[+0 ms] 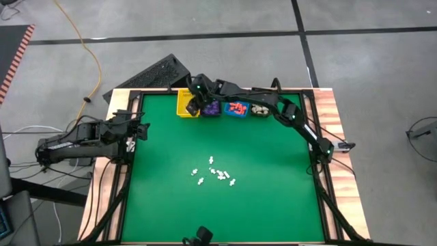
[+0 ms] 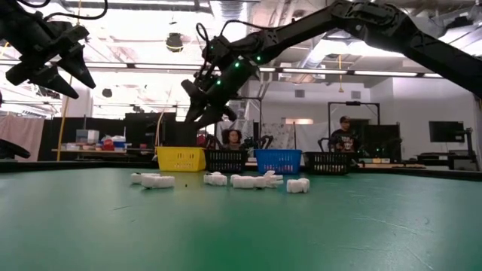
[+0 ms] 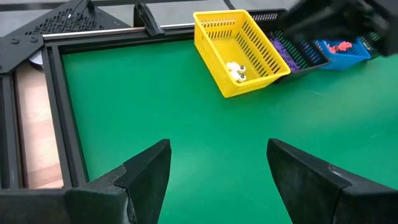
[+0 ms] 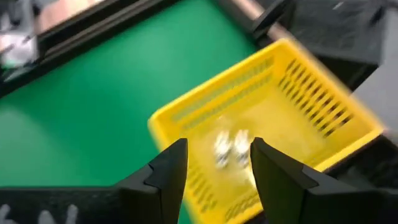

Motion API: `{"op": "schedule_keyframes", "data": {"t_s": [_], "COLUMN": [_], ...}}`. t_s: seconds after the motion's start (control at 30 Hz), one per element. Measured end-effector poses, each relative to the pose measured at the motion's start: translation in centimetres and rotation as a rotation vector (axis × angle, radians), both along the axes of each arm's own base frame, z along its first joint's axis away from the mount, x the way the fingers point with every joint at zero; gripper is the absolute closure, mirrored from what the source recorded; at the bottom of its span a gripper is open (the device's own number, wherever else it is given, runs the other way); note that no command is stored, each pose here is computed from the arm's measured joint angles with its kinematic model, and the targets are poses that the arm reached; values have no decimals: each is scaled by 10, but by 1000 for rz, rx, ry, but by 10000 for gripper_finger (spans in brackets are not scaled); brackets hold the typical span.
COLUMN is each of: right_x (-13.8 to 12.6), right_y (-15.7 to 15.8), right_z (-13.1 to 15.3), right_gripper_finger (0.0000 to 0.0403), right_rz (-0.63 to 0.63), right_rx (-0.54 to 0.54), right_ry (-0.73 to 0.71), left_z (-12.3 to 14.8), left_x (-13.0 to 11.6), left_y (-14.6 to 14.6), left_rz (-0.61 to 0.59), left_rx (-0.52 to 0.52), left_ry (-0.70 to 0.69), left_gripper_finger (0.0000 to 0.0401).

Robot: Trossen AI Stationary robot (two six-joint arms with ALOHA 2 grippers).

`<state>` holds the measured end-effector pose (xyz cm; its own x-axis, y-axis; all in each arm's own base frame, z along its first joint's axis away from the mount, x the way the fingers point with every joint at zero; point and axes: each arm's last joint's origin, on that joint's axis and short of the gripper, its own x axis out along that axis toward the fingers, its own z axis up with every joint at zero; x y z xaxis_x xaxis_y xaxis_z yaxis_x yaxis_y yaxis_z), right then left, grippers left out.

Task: Sort Halloween decoration
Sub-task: Put the white skeleton toy into the yellow basket

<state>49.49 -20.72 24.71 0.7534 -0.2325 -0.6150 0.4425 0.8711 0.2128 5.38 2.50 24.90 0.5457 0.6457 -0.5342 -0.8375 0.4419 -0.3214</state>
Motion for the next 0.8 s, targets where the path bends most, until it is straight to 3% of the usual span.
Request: {"op": "schedule_keyframes", "data": {"t_s": [0.13, 0.33, 0.43, 0.53, 0.67, 0.8], "right_x": [-8, -16, -22, -24, -23, -15], "right_y": [19, 86, 126, 159, 193, 219], "right_z": [10, 1, -6, -10, -18, -24], "right_gripper_finger": [205, 213, 213, 213, 218, 224], "right_rz": [93, 308, 509, 684, 883, 1028], "right_rx": [64, 87, 45, -15, -122, -272], "right_ry": [79, 379, 541, 613, 634, 558], "left_z": [0, 0, 0, 0, 0, 0], "left_x": [0, 0, 0, 0, 0, 0], "left_y": [0, 0, 0, 0, 0, 0], "left_rz": [-7, -7, -6, -7, -6, -6], "left_rx": [-5, -5, -5, -5, -5, -5], "left_ry": [-1, -1, -1, -1, -1, -1], "left_gripper_finger": [145, 145, 145, 145, 145, 145]}}
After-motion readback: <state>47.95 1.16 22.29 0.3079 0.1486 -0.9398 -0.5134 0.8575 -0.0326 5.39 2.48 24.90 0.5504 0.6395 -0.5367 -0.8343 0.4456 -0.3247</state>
